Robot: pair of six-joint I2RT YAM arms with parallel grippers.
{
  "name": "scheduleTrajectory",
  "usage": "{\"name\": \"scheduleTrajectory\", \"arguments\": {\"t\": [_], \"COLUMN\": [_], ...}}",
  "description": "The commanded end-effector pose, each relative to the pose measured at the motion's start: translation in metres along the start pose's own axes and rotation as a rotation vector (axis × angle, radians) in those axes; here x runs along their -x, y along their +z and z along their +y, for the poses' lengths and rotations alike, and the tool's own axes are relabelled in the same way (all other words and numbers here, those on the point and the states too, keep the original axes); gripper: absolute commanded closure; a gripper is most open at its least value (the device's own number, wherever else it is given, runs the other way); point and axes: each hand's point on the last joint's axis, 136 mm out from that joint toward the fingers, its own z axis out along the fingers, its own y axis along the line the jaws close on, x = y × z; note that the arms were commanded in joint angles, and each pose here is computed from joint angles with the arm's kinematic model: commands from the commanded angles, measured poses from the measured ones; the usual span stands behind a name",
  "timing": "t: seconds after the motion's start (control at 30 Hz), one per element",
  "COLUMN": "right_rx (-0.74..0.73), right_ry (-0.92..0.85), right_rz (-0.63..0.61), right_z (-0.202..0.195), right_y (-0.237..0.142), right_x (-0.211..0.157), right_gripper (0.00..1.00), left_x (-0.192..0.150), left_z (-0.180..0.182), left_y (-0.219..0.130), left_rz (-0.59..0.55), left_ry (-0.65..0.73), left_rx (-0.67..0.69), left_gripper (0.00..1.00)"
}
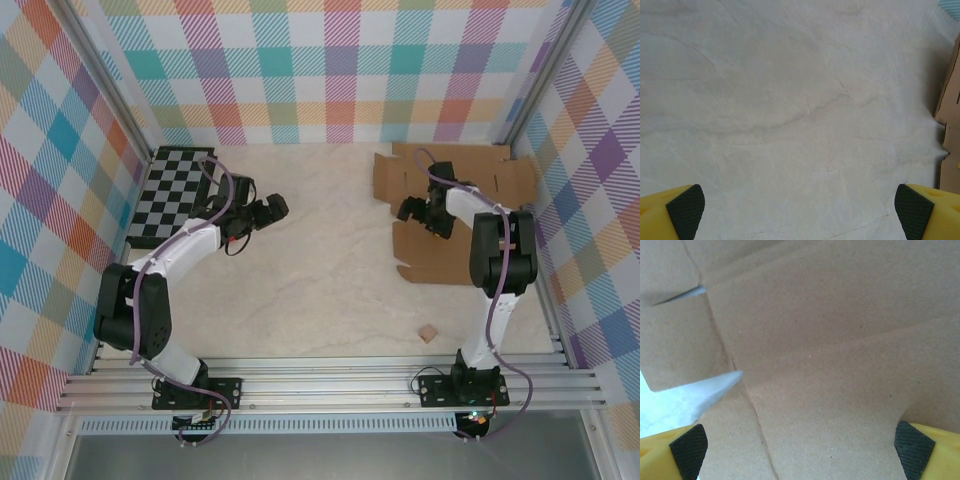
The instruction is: Fold the paper box
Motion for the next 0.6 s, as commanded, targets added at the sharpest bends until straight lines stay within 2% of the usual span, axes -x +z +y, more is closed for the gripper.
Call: {"name": "scheduleTrajectory", "arguments": {"t": [0.0,0.33,0.57], "right_rx": [0.024,0.071,0.116], "right_ry": [-0.003,-0.189,-0.356], "right_rz": [0.105,0.177,0.237], "right_z": [0.014,0.075,0.12], "right_y": [0.009,0.005,0.004], "right_x": [-0.041,-0.11,-0.173], "right_gripper": [0.0,0.0,0.0], "left_x": [-0.006,-0.007,-0.003], "left_z": [-0.012,-0.012,-0.008], "left_y": [0.001,0.009,0.011], "left_rz": [0.045,0.066,0.054], "left_ry": [-0.012,-0.013,0.011], "left_rx": [-0.044,-0.034,-0.004], "left_gripper": [0.0,0.0,0.0]}}
